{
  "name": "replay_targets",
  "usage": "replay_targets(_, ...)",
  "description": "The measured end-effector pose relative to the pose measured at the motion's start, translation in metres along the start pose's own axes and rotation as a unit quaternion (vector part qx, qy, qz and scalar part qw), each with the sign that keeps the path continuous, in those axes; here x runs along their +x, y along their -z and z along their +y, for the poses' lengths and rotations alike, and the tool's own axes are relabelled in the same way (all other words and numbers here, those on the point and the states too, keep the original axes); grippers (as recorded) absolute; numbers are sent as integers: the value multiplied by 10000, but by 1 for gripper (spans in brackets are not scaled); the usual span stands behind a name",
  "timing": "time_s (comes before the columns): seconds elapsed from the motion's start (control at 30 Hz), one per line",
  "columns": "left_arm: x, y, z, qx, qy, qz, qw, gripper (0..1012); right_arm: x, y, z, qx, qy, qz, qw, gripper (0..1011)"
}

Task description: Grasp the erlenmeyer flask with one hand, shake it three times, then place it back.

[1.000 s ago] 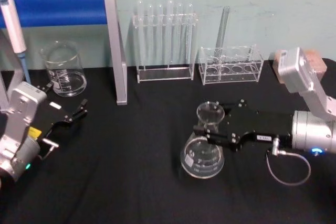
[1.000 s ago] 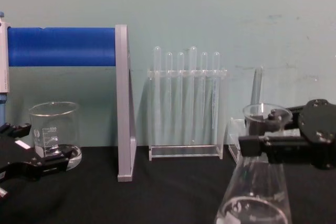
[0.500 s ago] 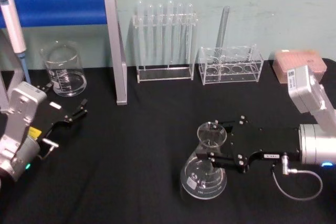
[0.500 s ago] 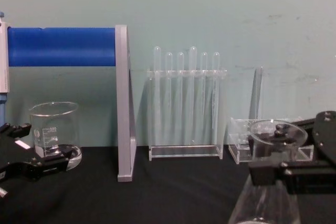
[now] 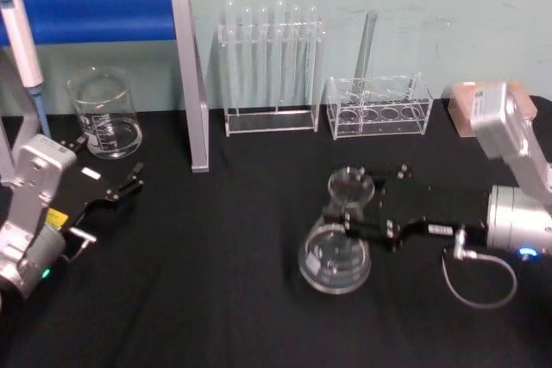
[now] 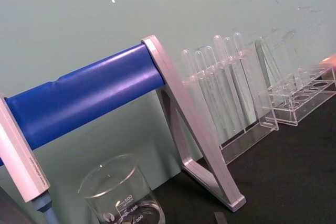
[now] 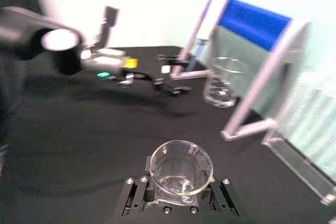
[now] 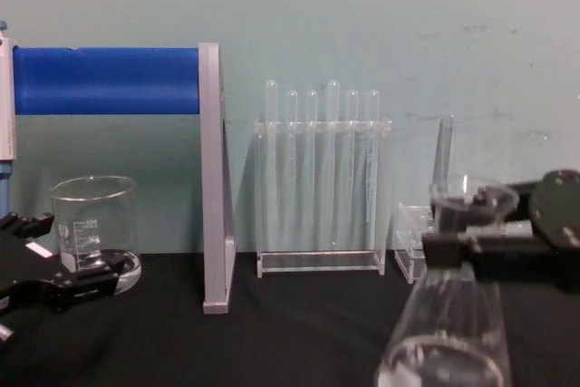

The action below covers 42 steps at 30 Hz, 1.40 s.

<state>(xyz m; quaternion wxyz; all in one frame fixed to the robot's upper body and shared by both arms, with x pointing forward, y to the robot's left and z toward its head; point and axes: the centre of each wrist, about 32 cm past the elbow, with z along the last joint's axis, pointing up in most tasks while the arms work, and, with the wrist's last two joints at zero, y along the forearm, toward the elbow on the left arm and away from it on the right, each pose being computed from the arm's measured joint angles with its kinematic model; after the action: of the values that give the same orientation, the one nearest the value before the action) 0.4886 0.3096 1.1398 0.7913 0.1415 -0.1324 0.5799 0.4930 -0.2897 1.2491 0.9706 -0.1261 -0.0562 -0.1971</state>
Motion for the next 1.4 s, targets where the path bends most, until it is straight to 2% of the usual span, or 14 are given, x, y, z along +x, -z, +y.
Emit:
replay_targets(0.03, 0, 0, 0, 0, 0, 0, 10000, 1001, 0, 0, 0, 0, 0, 0, 10000, 457)
replay_targets(0.2, 0, 0, 0, 0, 0, 0, 10000, 1001, 65, -23, 32, 61, 725, 206, 9971, 457)
replay_targets(0.23, 0, 0, 0, 0, 0, 0, 10000, 1001, 65, -23, 32, 61, 725, 206, 9971, 457)
replay_targets(0.37, 0, 0, 0, 0, 0, 0, 10000, 1001, 121, -30, 47, 66, 1346, 365, 9902, 457)
replay_targets(0.47, 0, 0, 0, 0, 0, 0, 10000, 1001, 143, -30, 61, 44, 1646, 447, 9853, 457)
replay_targets(0.57, 0, 0, 0, 0, 0, 0, 10000, 1001, 178, -26, 81, 2, 2088, 604, 9761, 457)
replay_targets(0.67, 0, 0, 0, 0, 0, 0, 10000, 1001, 197, -20, 98, -40, 2343, 689, 9697, 457)
replay_targets(0.83, 0, 0, 0, 0, 0, 0, 10000, 1001, 227, -25, 152, -118, 2963, 823, 9515, 457)
replay_targets(1.0, 0, 0, 0, 0, 0, 0, 10000, 1001, 234, -25, 193, -207, 3296, 903, 9396, 457)
replay_targets(1.07, 0, 0, 0, 0, 0, 0, 10000, 1001, 233, -24, 203, -239, 3377, 910, 9366, 457)
replay_targets(1.17, 0, 0, 0, 0, 0, 0, 10000, 1001, 223, -17, 212, -274, 3402, 901, 9356, 457)
replay_targets(1.27, 0, 0, 0, 0, 0, 0, 10000, 1001, 207, -24, 213, -273, 3352, 871, 9377, 457)
replay_targets(1.37, 0, 0, 0, 0, 0, 0, 10000, 1001, 177, -27, 198, -254, 3168, 791, 9448, 457)
replay_targets(1.4, 0, 0, 0, 0, 0, 0, 10000, 1001, 159, -26, 188, -236, 3028, 734, 9499, 457)
